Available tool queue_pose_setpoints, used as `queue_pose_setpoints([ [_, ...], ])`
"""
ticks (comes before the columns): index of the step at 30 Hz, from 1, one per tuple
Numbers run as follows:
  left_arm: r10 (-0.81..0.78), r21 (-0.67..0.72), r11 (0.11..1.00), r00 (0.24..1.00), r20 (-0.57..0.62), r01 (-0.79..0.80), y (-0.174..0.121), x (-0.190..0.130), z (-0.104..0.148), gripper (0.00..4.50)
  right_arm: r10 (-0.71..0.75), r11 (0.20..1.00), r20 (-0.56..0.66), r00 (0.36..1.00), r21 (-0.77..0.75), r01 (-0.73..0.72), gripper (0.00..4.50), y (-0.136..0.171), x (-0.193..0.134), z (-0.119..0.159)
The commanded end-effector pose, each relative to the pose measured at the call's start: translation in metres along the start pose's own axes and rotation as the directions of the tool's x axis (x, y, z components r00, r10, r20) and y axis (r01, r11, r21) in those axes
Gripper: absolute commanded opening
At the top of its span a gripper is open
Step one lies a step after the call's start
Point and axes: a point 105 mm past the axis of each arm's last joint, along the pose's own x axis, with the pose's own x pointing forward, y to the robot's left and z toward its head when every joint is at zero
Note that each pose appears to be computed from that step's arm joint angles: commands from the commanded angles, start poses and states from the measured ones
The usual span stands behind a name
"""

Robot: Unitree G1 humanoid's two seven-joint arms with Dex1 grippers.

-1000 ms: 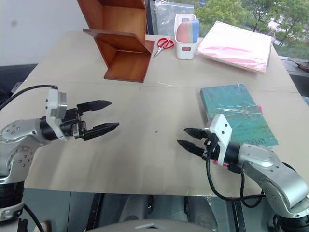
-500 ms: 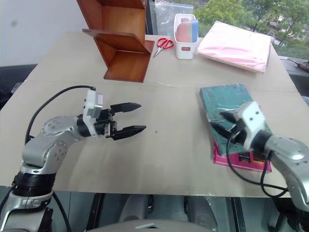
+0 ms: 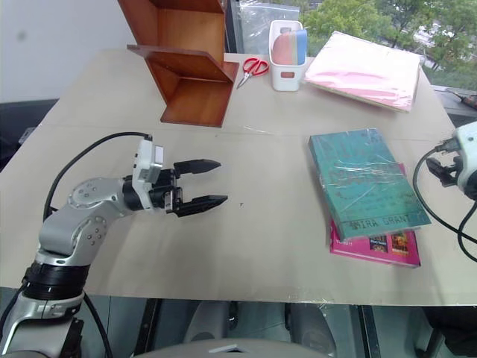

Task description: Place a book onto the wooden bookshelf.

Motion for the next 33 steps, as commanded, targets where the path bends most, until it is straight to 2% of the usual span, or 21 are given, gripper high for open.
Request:
queue_pose_setpoints([
  [1,0.02,0.075,0.997,1.0,0.022,-0.022,-0.002,-0.006,0.016,4.5,0.061,0.998,-0.036,0.998,-0.031,-0.062,2.69,-0.009,0.0,-0.005],
  [2,0.024,0.073,0.997,0.999,0.021,-0.026,-0.002,-0.007,0.016,4.5,0.083,0.996,-0.05,0.995,-0.026,-0.085,2.51,-0.009,0.0,-0.008],
  [5,0.03,0.071,0.997,0.999,0.024,-0.032,-0.004,-0.01,0.017,4.5,0.136,0.99,-0.076,0.988,-0.03,-0.138,1.12,-0.006,0.001,-0.014],
  [6,0.029,0.067,0.997,0.999,0.022,-0.03,-0.006,-0.012,0.017,4.5,0.175,0.983,-0.091,0.98,-0.035,-0.179,0.52,0.0,0.001,-0.017],
  [8,0.021,0.066,0.998,0.999,0.026,-0.023,-0.009,-0.014,0.018,4.5,0.266,0.962,-0.112,0.957,-0.038,-0.271,0.04,0.016,0.0,-0.023],
  [13,-0.02,0.047,0.999,0.999,0.034,0.019,-0.018,-0.02,0.021,4.5,0.398,0.913,-0.143,0.906,-0.033,-0.407,0.04,0.047,-0.001,-0.033],
  [20,-0.111,0.023,0.994,0.992,0.053,0.11,-0.03,-0.027,0.029,4.5,0.474,0.876,-0.149,0.868,-0.017,-0.481,0.04,0.072,0.004,-0.038],
  [33,-0.127,0.014,0.992,0.992,0.025,0.127,-0.032,-0.034,0.03,4.5,0.596,0.803,-0.025,0.803,-0.007,-0.596,0.04,0.125,0.011,-0.006],
])
